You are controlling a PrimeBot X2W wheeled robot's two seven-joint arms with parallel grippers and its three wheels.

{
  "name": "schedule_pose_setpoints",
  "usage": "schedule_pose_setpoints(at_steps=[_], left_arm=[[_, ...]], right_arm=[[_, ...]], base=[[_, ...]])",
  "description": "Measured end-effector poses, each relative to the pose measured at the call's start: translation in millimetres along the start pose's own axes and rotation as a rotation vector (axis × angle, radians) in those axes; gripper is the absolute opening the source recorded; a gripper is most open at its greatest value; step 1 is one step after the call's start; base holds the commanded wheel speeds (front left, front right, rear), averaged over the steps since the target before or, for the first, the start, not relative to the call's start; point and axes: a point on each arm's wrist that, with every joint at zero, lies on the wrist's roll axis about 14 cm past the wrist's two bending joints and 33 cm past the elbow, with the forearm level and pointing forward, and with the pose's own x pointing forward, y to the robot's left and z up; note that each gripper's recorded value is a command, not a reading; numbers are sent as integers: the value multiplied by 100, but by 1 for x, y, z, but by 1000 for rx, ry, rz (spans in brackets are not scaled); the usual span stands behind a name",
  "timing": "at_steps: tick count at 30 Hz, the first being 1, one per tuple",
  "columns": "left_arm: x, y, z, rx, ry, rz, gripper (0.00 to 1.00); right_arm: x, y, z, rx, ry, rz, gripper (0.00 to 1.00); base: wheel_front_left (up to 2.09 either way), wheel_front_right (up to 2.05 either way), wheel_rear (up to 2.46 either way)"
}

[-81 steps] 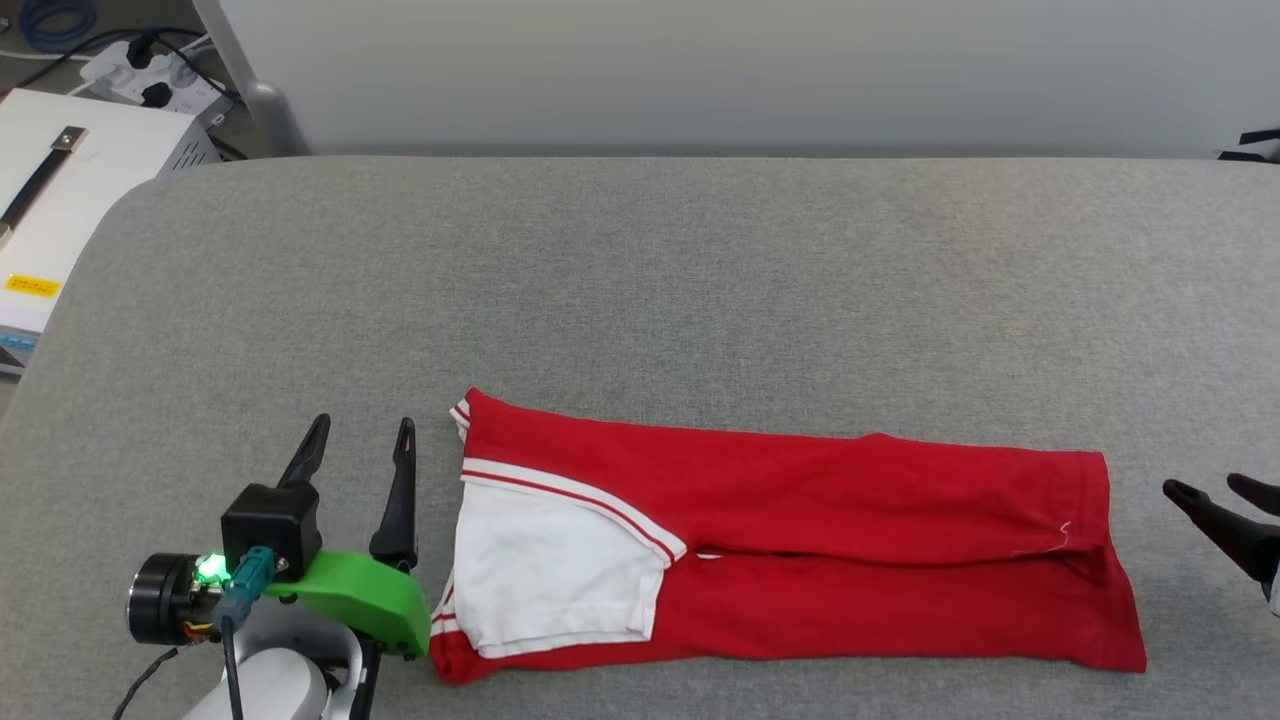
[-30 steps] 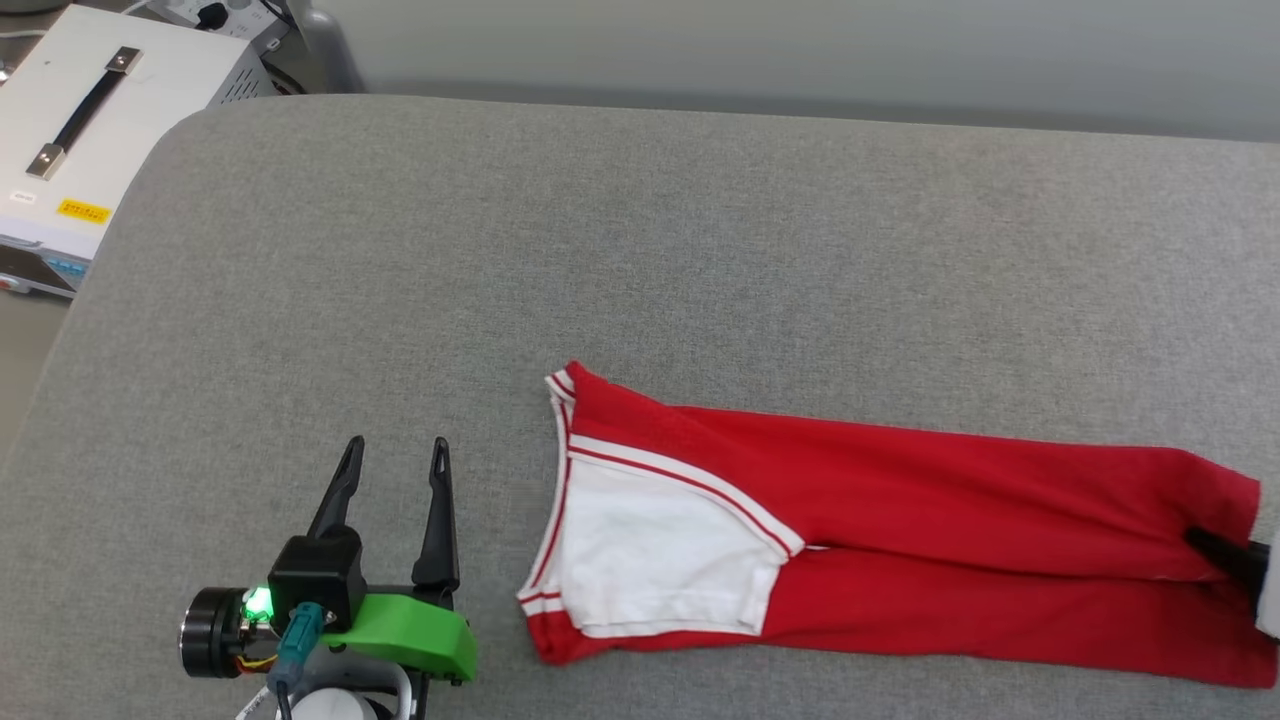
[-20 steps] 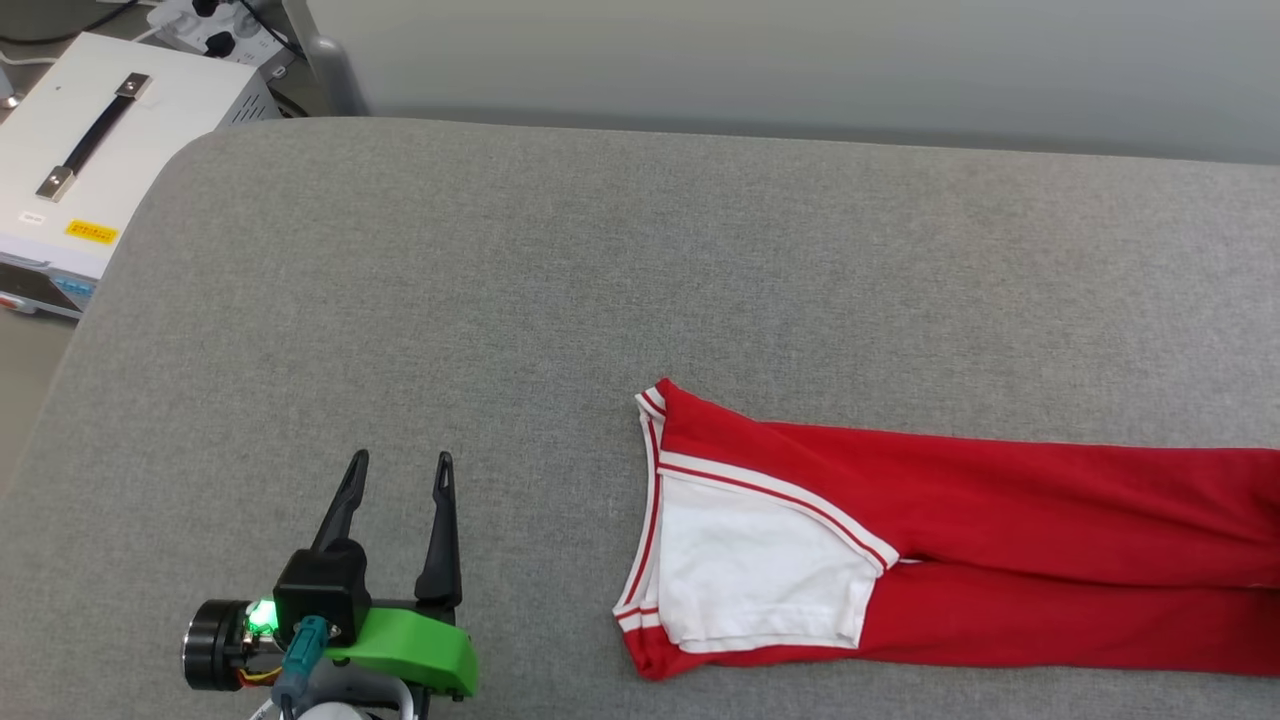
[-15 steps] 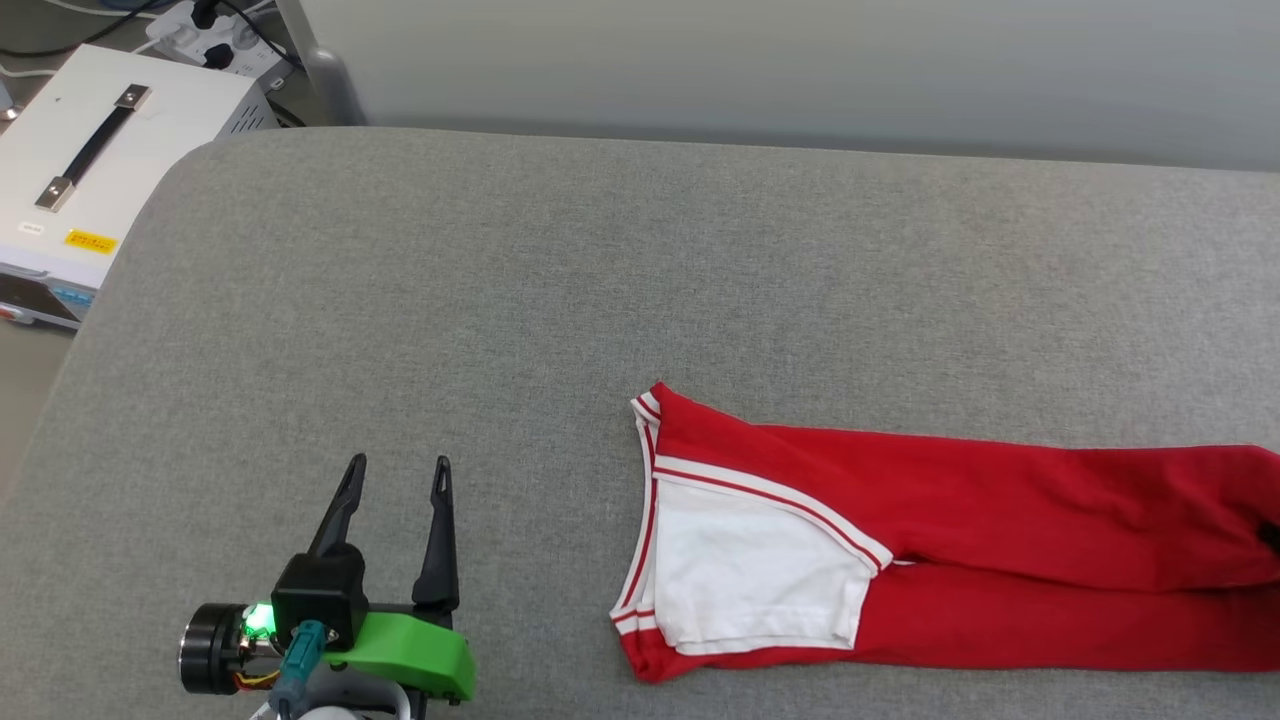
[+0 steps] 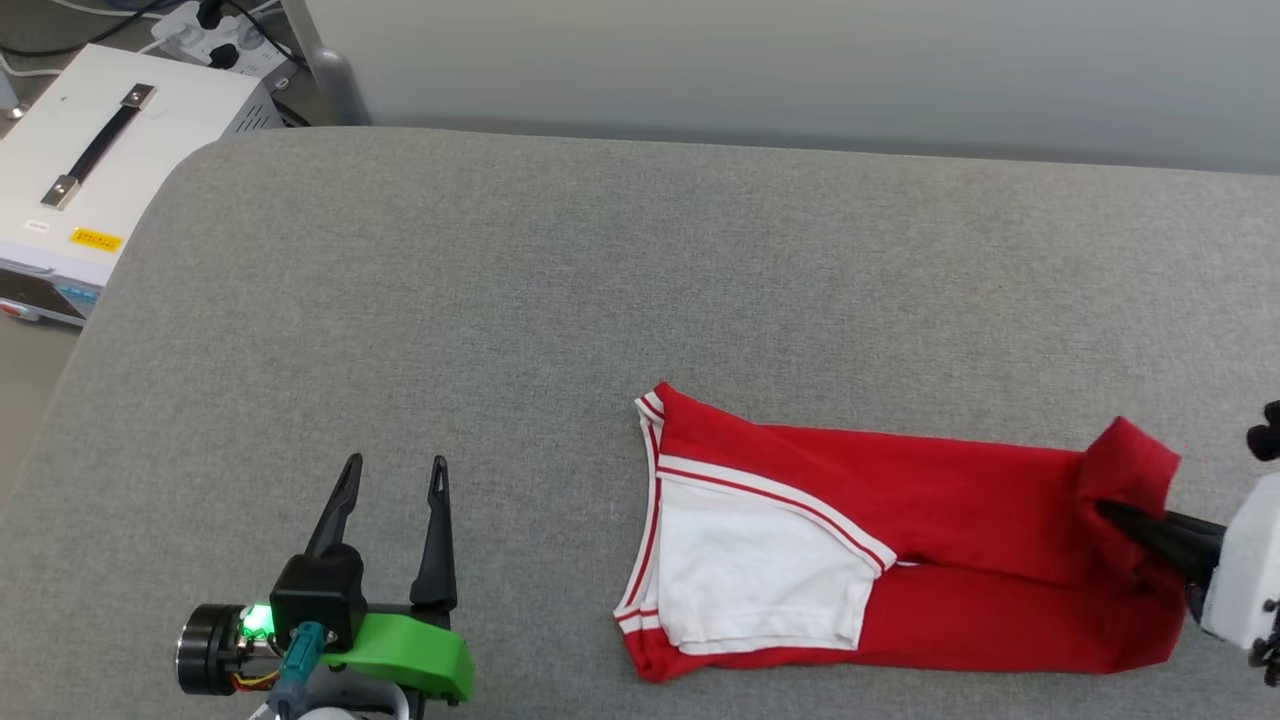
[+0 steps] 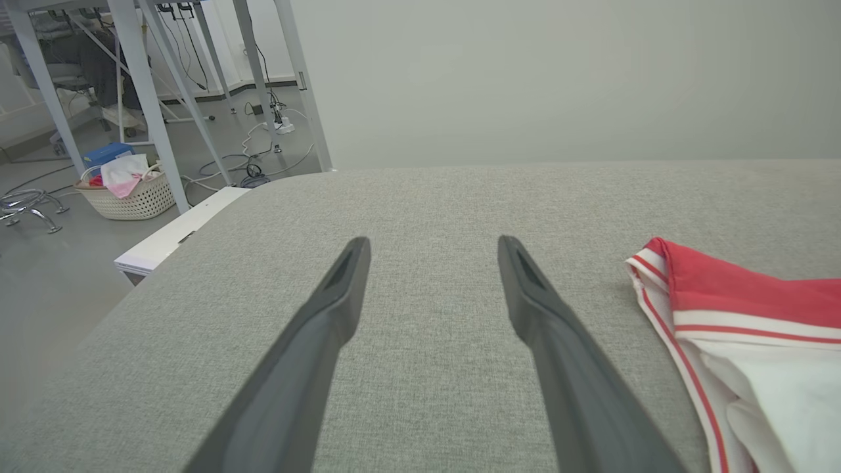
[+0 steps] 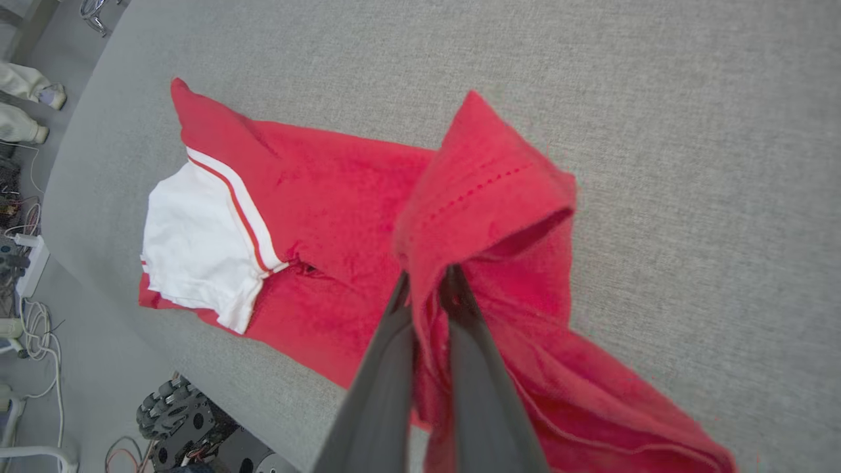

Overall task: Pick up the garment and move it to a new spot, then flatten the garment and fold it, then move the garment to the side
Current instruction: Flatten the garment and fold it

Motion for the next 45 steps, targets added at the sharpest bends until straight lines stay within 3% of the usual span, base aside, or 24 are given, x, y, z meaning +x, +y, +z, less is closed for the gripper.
schedule_pose_setpoints(at_steps=[15, 26, 41, 42, 43, 44, 45], left_arm=[[-3, 0, -10, -13, 33, 16, 100], [0, 3, -13, -13, 45, 30, 100], [10, -1, -19, -12, 58, 19, 100], [10, -1, -19, -12, 59, 18, 100], [10, -2, -19, -13, 60, 18, 100], [10, -2, -19, -13, 59, 16, 100], [9, -2, -19, -14, 58, 16, 100]], right_arm=[[61, 107, 1, -131, 58, 279, 0], [101, 170, -14, -256, 112, 407, 0], [152, 176, -46, -343, 161, 372, 0], [153, 176, -47, -341, 157, 371, 7], [153, 176, -47, -341, 151, 371, 45], [153, 177, -46, -343, 137, 372, 100], [152, 178, -44, -345, 118, 373, 100]], base=[[0, 0, 0], [0, 0, 0], [0, 0, 0], [0, 0, 0], [0, 0, 0], [0, 0, 0], [0, 0, 0]])
